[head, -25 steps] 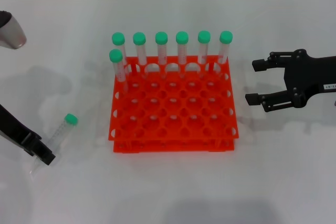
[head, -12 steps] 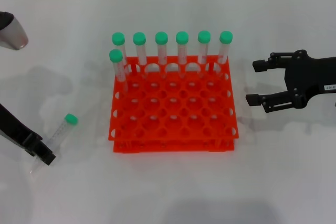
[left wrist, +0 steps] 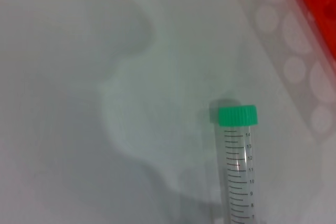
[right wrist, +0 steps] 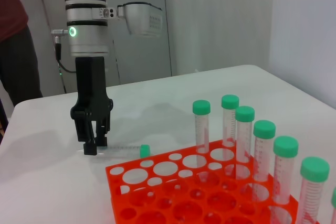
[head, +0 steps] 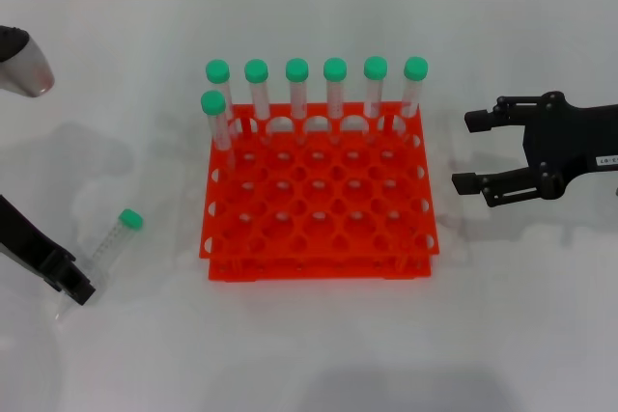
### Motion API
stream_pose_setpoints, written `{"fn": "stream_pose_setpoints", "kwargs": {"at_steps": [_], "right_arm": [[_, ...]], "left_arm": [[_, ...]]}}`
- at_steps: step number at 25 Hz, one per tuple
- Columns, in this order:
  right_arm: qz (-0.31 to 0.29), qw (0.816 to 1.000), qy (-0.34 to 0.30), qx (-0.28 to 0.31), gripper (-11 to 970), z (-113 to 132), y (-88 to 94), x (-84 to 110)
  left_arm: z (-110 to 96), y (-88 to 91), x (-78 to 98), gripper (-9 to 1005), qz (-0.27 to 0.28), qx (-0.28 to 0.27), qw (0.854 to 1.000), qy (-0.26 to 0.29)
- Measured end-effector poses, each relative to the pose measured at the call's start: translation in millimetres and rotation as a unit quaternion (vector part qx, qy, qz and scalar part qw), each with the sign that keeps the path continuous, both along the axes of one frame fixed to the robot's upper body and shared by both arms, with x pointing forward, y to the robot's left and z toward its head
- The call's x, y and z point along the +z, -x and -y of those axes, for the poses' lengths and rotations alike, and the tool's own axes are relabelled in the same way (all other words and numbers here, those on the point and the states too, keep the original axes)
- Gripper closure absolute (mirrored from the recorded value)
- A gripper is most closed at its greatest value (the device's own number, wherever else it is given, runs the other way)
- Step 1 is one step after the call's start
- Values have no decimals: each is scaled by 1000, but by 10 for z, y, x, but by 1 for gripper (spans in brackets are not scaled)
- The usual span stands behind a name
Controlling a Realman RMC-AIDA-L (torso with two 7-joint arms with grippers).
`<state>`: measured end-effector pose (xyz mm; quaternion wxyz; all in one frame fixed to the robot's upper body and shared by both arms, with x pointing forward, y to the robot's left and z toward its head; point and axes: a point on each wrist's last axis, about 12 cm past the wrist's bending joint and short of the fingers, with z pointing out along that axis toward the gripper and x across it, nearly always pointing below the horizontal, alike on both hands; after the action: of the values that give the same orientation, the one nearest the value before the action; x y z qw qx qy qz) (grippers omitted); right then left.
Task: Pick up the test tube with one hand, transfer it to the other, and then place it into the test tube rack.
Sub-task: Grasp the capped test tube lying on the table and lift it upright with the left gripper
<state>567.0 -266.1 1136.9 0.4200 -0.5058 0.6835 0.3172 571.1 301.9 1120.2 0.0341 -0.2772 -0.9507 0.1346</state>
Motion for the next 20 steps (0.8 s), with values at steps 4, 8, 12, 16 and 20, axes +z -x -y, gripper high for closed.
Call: {"fn": "stream_pose_setpoints", "kwargs": {"at_steps": [4, 8, 12, 16, 20], "right_arm": [[0, 1000, 0, 0, 117, 0, 0, -1], [0, 1000, 0, 0, 117, 0, -1, -1], [0, 1000, 0, 0, 117, 0, -1, -1], [0, 1000, 0, -1, 117, 4, 3, -5], [0, 1000, 0, -1, 117, 7, 4, -7]], "left_arm": [[6, 3, -12, 595, -1, 0, 1000, 0], [9, 3, -18, 611, -2, -1, 1000, 0], [12, 0, -15, 616, -1, -1, 1000, 0], [12, -6, -16, 661, 1, -1, 1000, -1], [11, -14, -17, 677, 5, 0, 1000, -1]]}}
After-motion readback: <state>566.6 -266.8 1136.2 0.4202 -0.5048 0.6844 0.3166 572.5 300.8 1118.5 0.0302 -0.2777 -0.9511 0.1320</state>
